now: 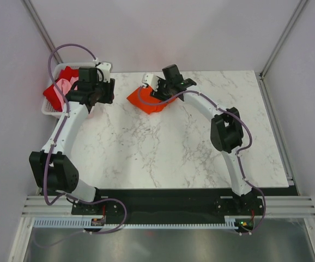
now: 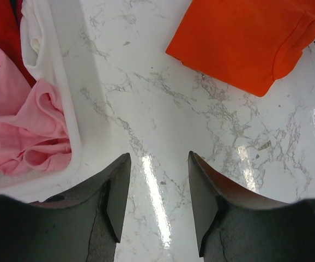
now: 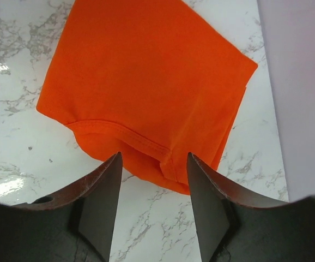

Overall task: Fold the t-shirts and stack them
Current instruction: Flatten the tshirt out

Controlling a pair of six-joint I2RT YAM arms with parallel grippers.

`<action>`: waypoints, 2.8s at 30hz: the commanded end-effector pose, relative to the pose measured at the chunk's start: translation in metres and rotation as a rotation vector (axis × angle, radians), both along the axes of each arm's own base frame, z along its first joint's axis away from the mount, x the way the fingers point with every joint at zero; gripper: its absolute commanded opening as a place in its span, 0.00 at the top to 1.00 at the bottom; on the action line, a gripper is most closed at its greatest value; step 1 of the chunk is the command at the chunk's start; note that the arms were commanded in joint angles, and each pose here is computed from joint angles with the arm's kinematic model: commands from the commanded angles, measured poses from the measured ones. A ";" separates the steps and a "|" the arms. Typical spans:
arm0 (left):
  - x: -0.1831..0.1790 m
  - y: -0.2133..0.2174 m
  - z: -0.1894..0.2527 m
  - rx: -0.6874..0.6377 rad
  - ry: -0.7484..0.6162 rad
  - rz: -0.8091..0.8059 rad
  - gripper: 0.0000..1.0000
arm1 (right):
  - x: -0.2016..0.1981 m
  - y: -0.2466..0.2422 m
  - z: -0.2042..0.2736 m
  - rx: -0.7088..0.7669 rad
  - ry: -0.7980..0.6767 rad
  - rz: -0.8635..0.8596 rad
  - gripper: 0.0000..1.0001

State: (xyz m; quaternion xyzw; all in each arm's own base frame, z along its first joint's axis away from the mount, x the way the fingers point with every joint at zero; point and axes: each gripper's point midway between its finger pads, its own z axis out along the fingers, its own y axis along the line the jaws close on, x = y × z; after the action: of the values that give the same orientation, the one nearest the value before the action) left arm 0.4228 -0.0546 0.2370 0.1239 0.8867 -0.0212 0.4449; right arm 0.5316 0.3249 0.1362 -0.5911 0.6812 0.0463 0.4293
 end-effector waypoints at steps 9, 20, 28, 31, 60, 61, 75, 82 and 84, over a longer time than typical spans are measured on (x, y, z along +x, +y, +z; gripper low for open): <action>0.010 0.000 0.013 0.012 -0.043 -0.012 0.45 | 0.025 -0.025 -0.039 -0.109 -0.004 -0.053 0.44; 0.013 -0.001 0.010 0.007 -0.034 -0.013 0.44 | 0.044 -0.025 -0.057 -0.106 -0.020 -0.111 0.51; 0.012 -0.001 0.008 0.004 -0.031 -0.013 0.44 | 0.045 -0.014 -0.039 -0.021 -0.027 -0.119 0.57; 0.013 -0.003 0.009 -0.001 -0.033 -0.018 0.44 | 0.046 -0.011 -0.033 -0.001 -0.036 -0.111 0.64; 0.041 0.001 0.043 -0.008 -0.117 0.042 0.49 | -0.102 -0.019 0.486 0.598 -0.969 0.020 1.00; 0.043 0.000 0.044 -0.012 -0.118 0.039 0.50 | -0.107 -0.025 0.499 0.606 -1.011 0.011 1.00; 0.044 -0.035 0.042 -0.022 -0.101 -0.075 0.65 | 0.013 -0.155 0.253 0.019 -0.628 -0.398 1.00; -0.028 -0.107 -0.024 -0.061 0.148 -0.436 0.70 | 0.009 -0.226 0.052 -0.252 -0.245 -0.480 1.00; -0.061 -0.118 -0.060 -0.006 0.260 -0.549 0.67 | 0.005 -0.242 0.023 -0.271 -0.182 -0.508 1.00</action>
State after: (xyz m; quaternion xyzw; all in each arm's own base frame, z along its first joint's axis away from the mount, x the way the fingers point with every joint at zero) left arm 0.4243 -0.1418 0.2209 0.2454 0.8732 -0.1120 0.4059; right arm 0.5385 0.0973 0.1539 -0.4819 0.7548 -0.1962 0.3994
